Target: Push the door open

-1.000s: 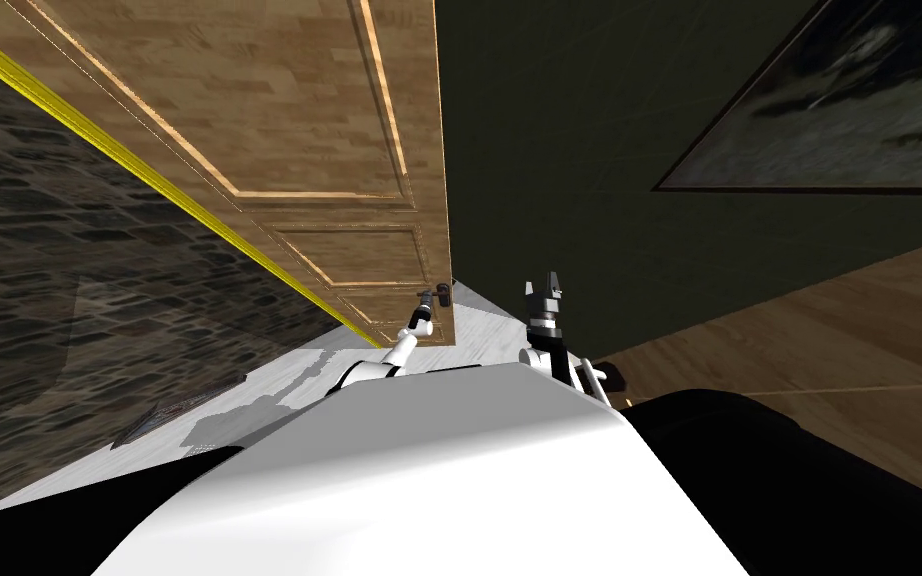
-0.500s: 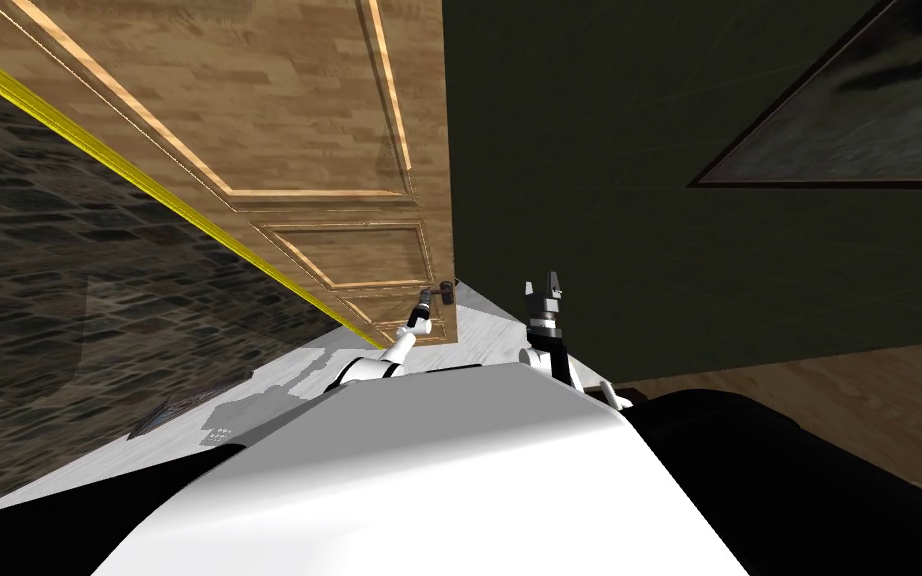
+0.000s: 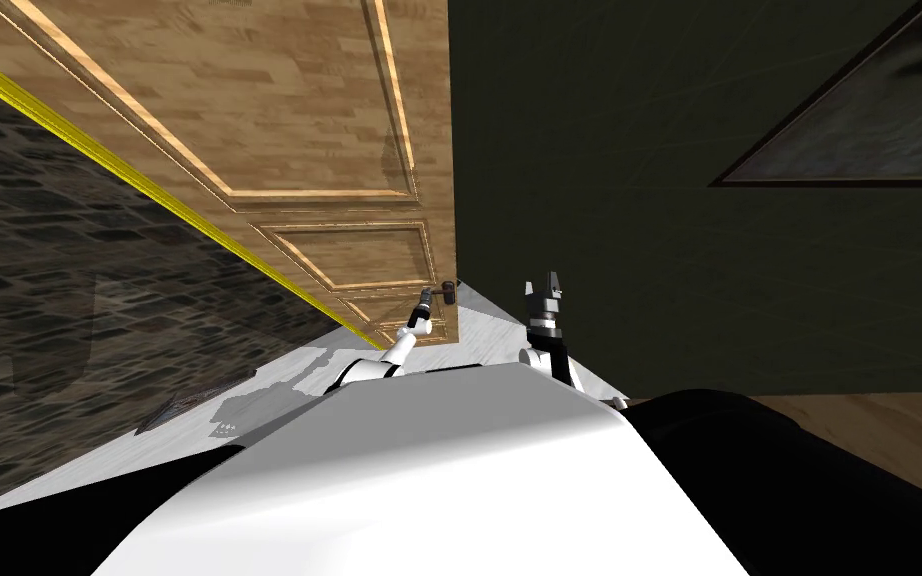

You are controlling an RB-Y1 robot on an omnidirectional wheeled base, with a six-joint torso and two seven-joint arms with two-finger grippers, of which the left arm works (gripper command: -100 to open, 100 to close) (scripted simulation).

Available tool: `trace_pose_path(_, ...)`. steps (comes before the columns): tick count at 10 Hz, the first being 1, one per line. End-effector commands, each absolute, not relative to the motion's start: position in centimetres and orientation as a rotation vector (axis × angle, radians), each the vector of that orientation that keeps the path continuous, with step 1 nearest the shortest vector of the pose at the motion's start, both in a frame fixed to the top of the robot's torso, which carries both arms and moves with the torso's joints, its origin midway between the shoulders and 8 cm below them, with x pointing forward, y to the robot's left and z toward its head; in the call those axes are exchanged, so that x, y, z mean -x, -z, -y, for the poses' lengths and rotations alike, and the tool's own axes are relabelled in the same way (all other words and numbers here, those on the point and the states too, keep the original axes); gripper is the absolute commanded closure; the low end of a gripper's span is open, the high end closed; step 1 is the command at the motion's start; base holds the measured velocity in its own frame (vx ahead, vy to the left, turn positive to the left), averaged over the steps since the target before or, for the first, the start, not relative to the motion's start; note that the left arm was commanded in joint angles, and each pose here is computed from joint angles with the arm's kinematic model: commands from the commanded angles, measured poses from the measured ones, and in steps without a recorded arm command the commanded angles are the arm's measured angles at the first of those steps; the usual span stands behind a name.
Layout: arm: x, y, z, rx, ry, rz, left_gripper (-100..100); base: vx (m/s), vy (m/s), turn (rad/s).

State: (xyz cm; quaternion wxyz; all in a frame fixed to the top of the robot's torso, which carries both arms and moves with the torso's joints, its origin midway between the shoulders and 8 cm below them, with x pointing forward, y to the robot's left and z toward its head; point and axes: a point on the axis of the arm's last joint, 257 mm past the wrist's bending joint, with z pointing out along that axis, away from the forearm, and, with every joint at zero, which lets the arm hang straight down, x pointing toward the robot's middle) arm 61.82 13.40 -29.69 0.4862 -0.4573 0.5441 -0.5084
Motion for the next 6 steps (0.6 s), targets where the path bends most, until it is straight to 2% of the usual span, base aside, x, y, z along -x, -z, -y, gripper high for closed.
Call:
trace_pose_path(1, -62.26, 29.21, -15.94, 1.107, 1.216, -1.301, 100, 0.025, -0.009, -0.021)
trace_pose_path(3, -62.35, 29.16, -16.14, 1.101, 1.213, -1.303, 100, 0.057, -0.011, 0.081)
trace_pose_path(6, -62.44, 29.12, -16.15, 1.096, 1.213, -1.306, 100, 0.117, -0.02, 0.113)
